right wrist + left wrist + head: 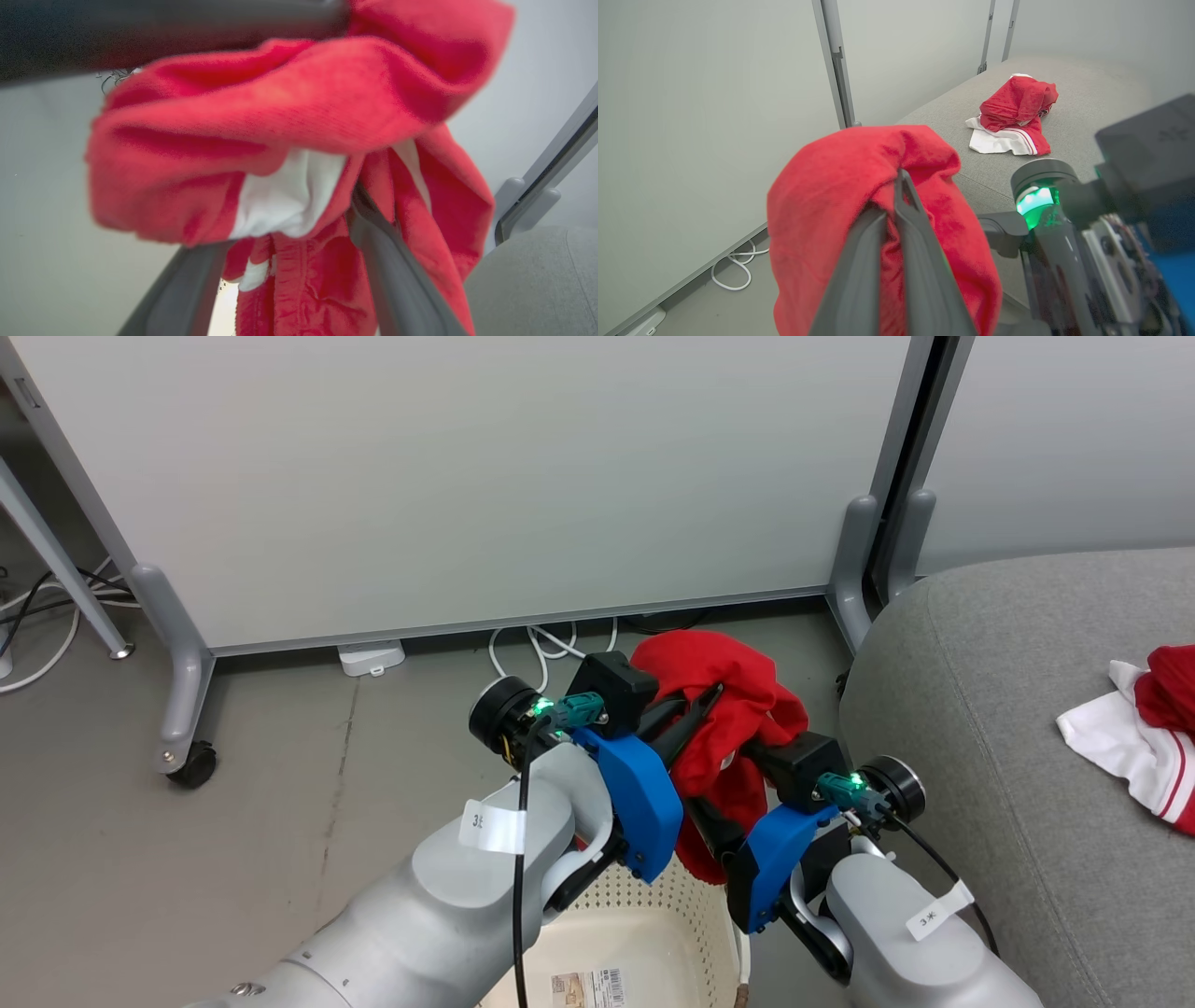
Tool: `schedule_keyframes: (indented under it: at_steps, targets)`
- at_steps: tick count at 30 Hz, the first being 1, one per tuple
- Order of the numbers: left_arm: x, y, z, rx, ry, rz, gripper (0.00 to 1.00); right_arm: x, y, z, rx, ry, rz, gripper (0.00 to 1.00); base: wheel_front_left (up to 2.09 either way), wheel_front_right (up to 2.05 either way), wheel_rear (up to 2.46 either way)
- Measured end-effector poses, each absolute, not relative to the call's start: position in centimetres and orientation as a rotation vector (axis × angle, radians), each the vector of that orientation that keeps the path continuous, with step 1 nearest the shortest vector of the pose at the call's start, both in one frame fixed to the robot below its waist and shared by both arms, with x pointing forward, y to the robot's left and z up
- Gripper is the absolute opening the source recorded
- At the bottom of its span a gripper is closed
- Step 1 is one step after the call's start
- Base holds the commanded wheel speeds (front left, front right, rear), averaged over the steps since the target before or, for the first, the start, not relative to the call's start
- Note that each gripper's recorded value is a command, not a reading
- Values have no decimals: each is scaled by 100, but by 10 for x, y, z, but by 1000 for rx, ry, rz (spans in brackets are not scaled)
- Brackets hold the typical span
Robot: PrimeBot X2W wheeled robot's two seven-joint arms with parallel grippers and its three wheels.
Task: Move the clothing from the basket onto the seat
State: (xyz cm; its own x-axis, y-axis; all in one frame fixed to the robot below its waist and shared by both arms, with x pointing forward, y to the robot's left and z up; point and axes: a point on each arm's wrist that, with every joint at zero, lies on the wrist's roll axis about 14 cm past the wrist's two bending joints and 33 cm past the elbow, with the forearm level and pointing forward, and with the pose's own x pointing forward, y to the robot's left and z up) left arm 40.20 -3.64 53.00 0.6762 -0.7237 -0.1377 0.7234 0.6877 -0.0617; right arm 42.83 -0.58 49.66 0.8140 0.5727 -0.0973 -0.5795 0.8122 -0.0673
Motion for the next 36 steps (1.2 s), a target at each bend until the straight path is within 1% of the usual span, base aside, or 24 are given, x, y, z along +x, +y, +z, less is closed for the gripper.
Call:
schedule_keyframes:
  at_steps: [8,9,10,11,12,36]
  targets:
    - [402,-38,530,-3,157,-817,0,429,-3,499,-75,71,622,100,0,0,0]
    - [402,-38,530,-3,157,-818,0,429,-3,500,-74,70,622,83,0,0,0]
    - [402,-38,530,-3,157,-819,0,428,-2,500,-72,71,624,42,0,0,0]
    - [402,-39,530,-3,157,-819,0,428,-2,500,-73,72,626,7,0,0,0]
    - [402,-39,530,-2,157,-820,0,427,-2,500,-70,72,626,0,0,0,0]
    - [403,-42,529,5,162,-823,0,422,-7,498,-60,84,618,0,0,0,0]
